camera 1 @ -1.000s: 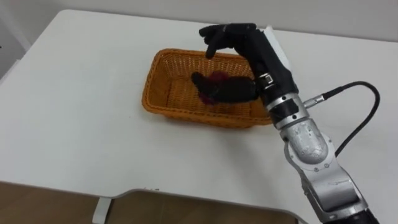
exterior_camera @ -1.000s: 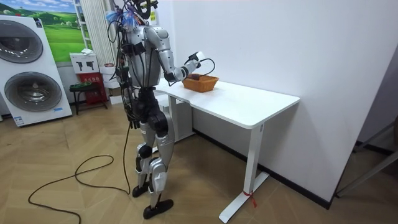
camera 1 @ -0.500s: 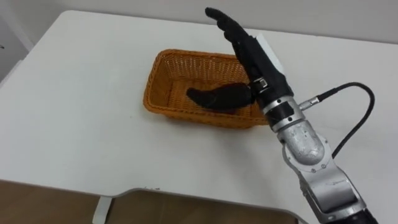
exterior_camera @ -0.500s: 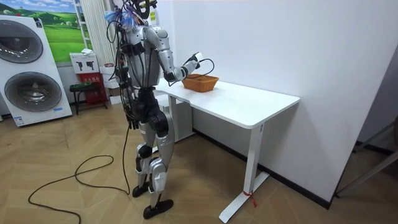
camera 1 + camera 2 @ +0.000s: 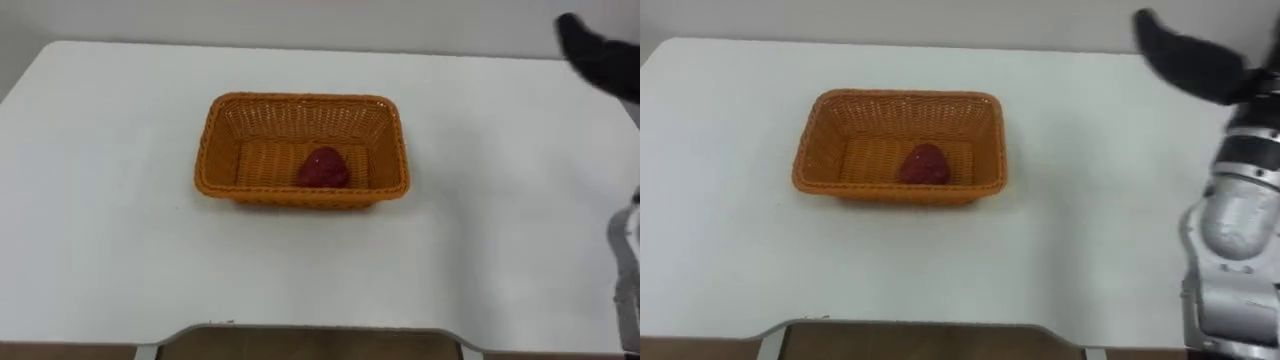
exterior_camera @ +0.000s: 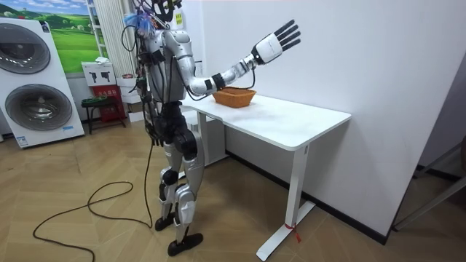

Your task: Pick and place apple

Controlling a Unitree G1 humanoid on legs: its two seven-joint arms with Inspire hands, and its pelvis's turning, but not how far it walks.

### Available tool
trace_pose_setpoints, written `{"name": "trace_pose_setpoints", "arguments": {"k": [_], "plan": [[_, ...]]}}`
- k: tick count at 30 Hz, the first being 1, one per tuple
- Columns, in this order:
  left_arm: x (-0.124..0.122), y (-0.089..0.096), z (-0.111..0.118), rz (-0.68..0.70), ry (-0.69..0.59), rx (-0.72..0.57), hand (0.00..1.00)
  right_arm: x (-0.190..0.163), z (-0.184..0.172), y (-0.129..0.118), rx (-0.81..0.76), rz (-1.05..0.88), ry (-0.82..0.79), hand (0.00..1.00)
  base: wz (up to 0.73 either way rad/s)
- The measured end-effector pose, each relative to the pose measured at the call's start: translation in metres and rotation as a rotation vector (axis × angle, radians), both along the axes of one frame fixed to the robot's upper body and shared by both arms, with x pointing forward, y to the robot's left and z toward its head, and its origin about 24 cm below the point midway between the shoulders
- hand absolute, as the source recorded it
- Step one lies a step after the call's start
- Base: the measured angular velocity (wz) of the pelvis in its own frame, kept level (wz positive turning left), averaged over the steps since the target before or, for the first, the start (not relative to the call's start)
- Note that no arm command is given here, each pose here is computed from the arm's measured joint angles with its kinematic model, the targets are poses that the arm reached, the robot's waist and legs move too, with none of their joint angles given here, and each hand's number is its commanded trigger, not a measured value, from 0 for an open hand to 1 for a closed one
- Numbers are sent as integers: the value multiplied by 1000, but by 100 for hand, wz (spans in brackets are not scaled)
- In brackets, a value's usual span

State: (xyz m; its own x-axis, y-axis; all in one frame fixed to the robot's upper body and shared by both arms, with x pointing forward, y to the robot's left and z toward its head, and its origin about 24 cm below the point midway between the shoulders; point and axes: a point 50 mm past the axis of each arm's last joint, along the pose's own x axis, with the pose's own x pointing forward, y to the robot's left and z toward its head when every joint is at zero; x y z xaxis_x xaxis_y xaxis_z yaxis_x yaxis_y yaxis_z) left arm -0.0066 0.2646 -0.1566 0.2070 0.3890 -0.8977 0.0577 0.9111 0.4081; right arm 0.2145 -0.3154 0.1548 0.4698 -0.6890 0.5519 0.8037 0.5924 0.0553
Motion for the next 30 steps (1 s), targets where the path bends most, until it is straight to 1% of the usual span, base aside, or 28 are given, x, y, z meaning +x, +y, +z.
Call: {"name": "trace_pose_setpoints", "arguments": {"k": [1, 3, 4, 6, 7, 9, 10, 11, 12, 13, 14, 16, 17, 18, 19, 21, 23, 24, 26, 30], "plan": [[-3, 1, 0, 12, 4, 10, 0, -5, -4, -8, 28, -48, -2, 0, -5], [-12, 4, 2, 42, 22, 39, 0, -25, -24, -35, 192, -217, -5, 0, 0], [-12, 4, 2, 46, 26, 42, 0, -30, -30, -41, 239, -249, -7, 0, 0], [-12, 4, 2, 53, 34, 46, 0, -44, -66, -60, 422, -361, 65, 0, 0], [-11, 5, 2, 53, 33, 47, 0, -50, -78, -64, 473, -388, 92, 0, 0], [-4, 5, 3, 50, 17, 53, 0, -73, -122, -72, 690, -481, 186, 0, 0], [-2, 5, 3, 50, 13, 54, 0, -79, -134, -72, 742, -506, 206, 0, 0], [2, 5, 3, 51, 1, 54, 0, -92, -158, -73, 841, -564, 264, 0, 0], [4, 4, 3, 49, -5, 53, 0, -109, -182, -71, 919, -631, 350, 0, 0], [4, 3, 3, 47, -4, 50, 0, -117, -193, -69, 948, -658, 395, 0, 3], [5, 1, 2, 46, -1, 44, 0, -132, -214, -62, 1009, -703, 487, 0, 0], [7, -1, 1, 49, 11, 31, 0, -159, -251, -38, 1107, -733, 705, 0, 0], [8, -1, 1, 49, 14, 26, 0, -166, -260, -31, 1129, -730, 769, 0, -4], [7, -3, 0, 49, 18, 13, 0, -180, -274, -17, 1174, -723, 870, 0, 0], [7, -4, 0, 50, 21, 8, 0, -186, -280, -11, 1195, -718, 915, 0, 0], [5, -7, -1, 54, 29, -5, 0, -205, -297, 10, 1277, -671, 1056, 0, 0], [2, -7, -2, 59, 46, -14, 0, -214, -303, 19, 1312, -622, 1132, 0, -10], [2, -7, -2, 59, 51, -18, 0, -219, -306, 24, 1301, -566, 1200, 0, -9], [2, -7, -2, 59, 55, -28, 0, -223, -310, 31, 1290, -473, 1285, 0, 0], [1, -9, -3, 58, 75, -46, 0, -223, -316, 44, 1223, -294, 1459, 0, 0]]}}
